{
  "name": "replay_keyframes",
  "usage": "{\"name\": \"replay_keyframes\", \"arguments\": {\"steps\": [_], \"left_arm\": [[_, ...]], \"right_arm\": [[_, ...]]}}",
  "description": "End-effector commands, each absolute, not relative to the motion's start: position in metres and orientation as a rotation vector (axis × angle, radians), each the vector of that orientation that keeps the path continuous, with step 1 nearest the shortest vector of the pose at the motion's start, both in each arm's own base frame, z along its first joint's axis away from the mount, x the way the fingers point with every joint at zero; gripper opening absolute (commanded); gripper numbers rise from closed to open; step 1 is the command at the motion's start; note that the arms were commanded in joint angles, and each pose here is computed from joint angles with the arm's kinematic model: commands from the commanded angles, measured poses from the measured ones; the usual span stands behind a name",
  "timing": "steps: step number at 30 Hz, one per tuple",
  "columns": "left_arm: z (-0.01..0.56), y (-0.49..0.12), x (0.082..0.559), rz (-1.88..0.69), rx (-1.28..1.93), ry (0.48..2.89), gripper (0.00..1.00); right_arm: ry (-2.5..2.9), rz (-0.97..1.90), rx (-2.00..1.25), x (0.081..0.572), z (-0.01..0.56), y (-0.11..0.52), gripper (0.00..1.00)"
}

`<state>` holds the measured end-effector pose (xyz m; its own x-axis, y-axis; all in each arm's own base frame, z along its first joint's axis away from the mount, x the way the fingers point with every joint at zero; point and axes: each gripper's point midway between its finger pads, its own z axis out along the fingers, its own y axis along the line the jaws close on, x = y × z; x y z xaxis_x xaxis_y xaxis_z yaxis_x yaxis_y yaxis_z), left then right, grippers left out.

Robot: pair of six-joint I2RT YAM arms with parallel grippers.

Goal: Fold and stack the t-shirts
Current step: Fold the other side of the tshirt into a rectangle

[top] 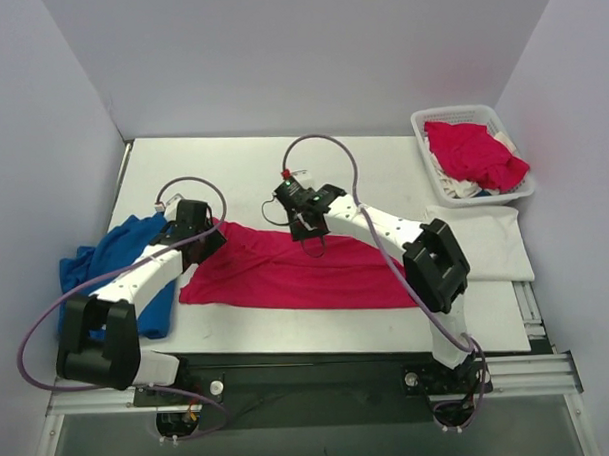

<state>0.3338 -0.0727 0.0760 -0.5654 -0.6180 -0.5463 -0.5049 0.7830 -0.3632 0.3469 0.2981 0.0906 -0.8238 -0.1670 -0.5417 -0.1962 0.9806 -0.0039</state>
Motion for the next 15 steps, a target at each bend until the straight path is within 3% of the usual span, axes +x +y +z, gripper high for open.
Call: {"name": "replay_keyframes", "arguments": {"steps": [1, 12, 15], "left_arm": [[0.103, -0.069, 0.384, -0.228, -0.845, 2.167, 0.56], [0.071, -0.058, 0.427, -0.176, -0.948, 2.221, 0.55], [0.067, -0.052, 0.432, -0.168, -0.976, 2.221, 0.5]], "right_arm": [[2.51, 0.089, -0.446, 0.344, 0.095, 0.33, 0.24], [2.421, 0.217, -0.621, 0.34, 0.09, 0.394, 0.27], [2.402, 0.21, -0.641, 0.342, 0.09, 0.403, 0.28]]}}
